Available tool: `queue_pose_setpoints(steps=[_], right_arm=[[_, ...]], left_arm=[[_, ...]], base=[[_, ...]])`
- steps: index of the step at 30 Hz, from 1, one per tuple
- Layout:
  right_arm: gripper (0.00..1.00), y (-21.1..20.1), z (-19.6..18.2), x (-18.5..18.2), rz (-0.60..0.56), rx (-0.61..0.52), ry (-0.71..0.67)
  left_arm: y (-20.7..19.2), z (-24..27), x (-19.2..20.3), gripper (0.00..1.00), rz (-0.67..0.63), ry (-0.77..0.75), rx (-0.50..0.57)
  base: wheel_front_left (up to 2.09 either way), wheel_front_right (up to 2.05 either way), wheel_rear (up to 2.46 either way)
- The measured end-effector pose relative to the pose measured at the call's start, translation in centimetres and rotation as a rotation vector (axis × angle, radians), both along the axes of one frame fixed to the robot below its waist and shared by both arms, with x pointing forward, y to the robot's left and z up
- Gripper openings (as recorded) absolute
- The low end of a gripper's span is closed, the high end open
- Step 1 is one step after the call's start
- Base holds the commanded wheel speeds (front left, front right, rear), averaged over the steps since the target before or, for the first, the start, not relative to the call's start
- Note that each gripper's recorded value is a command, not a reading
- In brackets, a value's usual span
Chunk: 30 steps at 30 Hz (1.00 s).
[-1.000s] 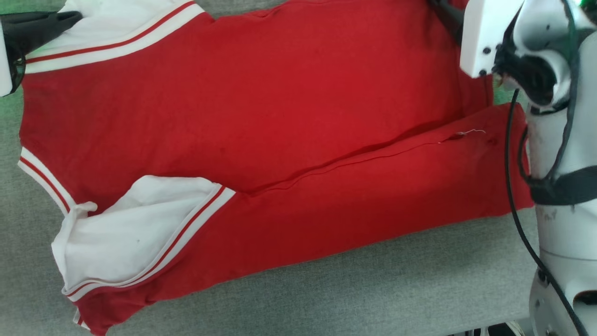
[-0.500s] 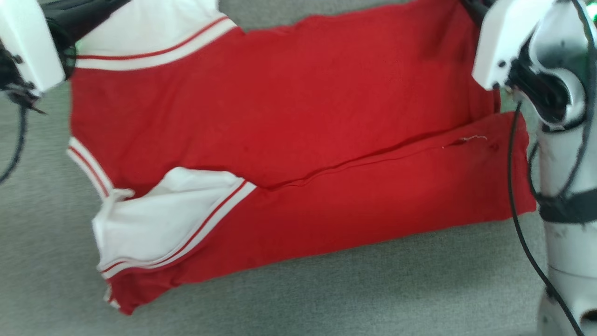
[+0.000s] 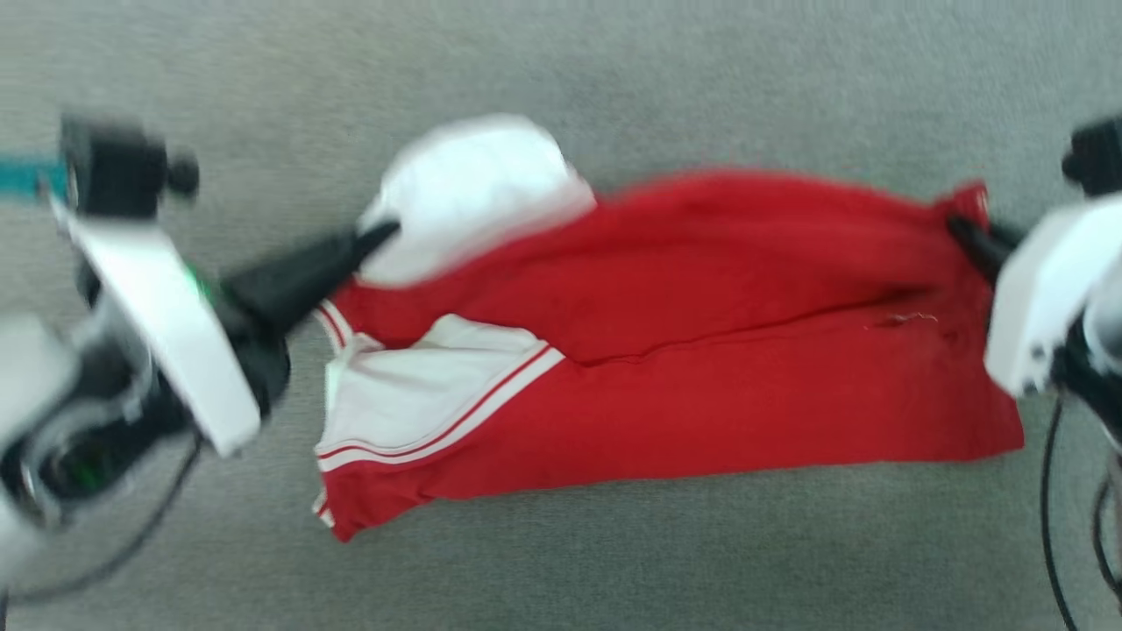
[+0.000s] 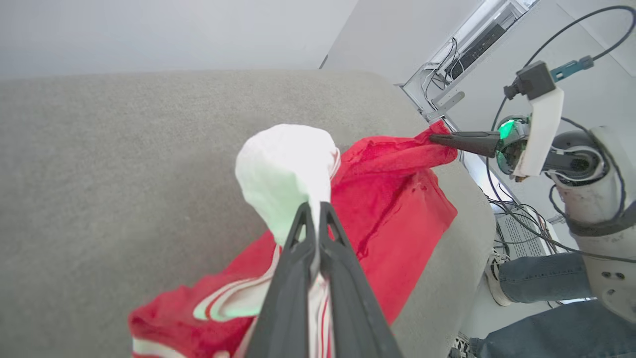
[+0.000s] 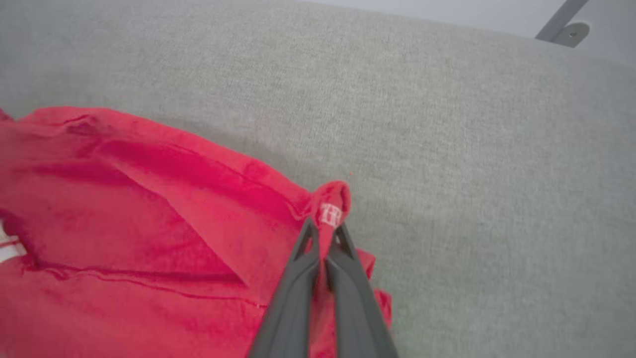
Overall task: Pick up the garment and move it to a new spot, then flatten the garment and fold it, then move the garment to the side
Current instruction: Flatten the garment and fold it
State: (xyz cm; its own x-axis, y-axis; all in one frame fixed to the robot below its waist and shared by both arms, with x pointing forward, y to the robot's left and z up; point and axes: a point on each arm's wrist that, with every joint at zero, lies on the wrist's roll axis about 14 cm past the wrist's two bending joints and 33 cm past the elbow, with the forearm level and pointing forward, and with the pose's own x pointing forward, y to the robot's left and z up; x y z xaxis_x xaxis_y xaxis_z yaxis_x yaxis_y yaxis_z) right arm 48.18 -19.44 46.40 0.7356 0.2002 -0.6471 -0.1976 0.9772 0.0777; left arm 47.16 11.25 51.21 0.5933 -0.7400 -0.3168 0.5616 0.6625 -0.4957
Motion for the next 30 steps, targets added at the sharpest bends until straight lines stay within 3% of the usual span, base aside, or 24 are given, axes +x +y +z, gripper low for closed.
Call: queue_pose_setpoints(steps=[5,12,27,28,29,30], right_arm=[[0.00,-0.5,0.1,-2.8,-0.006,0.016,0.020],[0.00,-1.9,-2.0,-6.3,-0.090,0.062,0.066],[0.00,-1.7,-6.8,-5.7,-0.159,0.095,0.087],[0.00,-1.6,-6.8,-5.7,-0.158,0.096,0.083],[0.32,-1.6,-6.7,-5.6,-0.157,0.094,0.076],[0.84,-1.7,-6.5,-5.5,-0.156,0.091,0.064]], left_arm=[[1.2,-0.7,-4.1,0.00,0.062,0.013,-0.059],[2.0,-6.0,-9.2,0.00,0.129,0.163,-0.076],[1.3,-12.0,-8.4,0.00,0.156,0.214,-0.005],[1.4,-12.1,-8.3,0.09,0.160,0.212,-0.003],[1.5,-12.0,-8.2,0.36,0.168,0.205,-0.003],[1.5,-11.8,-8.0,0.60,0.173,0.196,-0.006]], base=[[0.00,0.00,0.00],[0.00,0.00,0.00],[0.00,0.00,0.00],[0.00,0.00,0.00],[0.00,0.00,0.00],[0.00,0.00,0.00]])
